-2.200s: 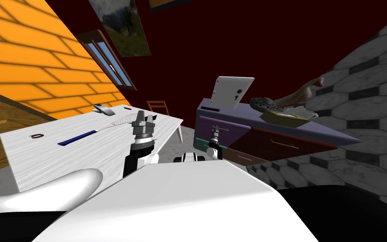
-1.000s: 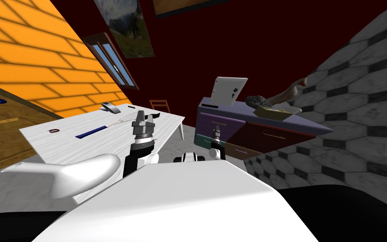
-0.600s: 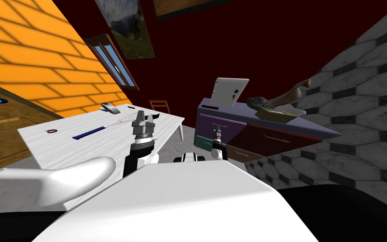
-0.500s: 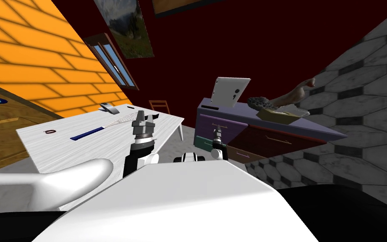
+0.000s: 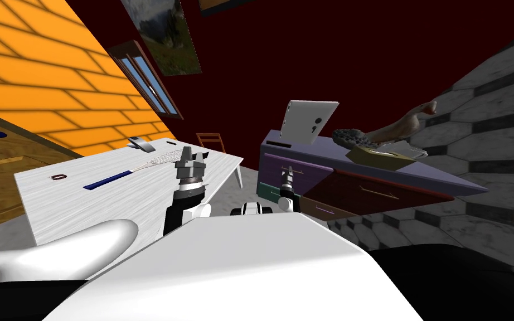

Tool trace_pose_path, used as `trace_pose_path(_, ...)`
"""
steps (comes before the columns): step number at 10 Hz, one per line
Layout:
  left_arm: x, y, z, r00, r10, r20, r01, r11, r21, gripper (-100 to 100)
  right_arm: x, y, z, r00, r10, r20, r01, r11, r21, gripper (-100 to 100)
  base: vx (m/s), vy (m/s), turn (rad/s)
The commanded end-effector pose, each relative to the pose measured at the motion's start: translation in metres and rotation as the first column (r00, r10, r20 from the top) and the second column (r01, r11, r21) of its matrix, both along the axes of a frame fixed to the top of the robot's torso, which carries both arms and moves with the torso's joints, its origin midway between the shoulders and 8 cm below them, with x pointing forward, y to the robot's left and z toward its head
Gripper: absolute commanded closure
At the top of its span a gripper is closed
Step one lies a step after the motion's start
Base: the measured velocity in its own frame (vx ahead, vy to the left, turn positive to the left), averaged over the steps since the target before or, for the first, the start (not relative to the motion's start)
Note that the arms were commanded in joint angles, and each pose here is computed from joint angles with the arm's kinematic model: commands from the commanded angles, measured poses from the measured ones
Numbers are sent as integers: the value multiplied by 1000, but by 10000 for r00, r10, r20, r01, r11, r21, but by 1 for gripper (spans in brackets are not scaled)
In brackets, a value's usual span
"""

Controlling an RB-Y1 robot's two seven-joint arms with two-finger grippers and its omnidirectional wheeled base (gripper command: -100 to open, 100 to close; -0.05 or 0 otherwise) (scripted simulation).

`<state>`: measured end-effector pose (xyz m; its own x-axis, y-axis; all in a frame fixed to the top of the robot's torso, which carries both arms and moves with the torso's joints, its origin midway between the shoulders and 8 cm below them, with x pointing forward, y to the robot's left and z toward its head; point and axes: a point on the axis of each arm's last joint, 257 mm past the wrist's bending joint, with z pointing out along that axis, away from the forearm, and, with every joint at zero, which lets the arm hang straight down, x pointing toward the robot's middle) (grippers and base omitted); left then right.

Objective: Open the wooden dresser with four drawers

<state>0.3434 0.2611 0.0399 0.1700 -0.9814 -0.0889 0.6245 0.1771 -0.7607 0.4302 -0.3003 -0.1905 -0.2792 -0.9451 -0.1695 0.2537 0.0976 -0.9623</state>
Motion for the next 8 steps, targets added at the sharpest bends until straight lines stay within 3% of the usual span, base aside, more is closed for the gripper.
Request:
trace_pose_path(1,0,0,0,10000,0,0,0,10000,0,0,1,8,-1,9998,-161,101,153,9972,726,-100,8,-2,5)
trace_pose_path(4,0,0,0,10000,0,0,0,10000,0,0,1,17,-2,9992,-368,182,338,9890,1438,-100,8,-6,3)
trace_pose_path(8,0,0,0,10000,1,-1,-1,10000,1,0,5,19,6,9995,-259,190,231,9904,1366,-100,44,-22,-32)
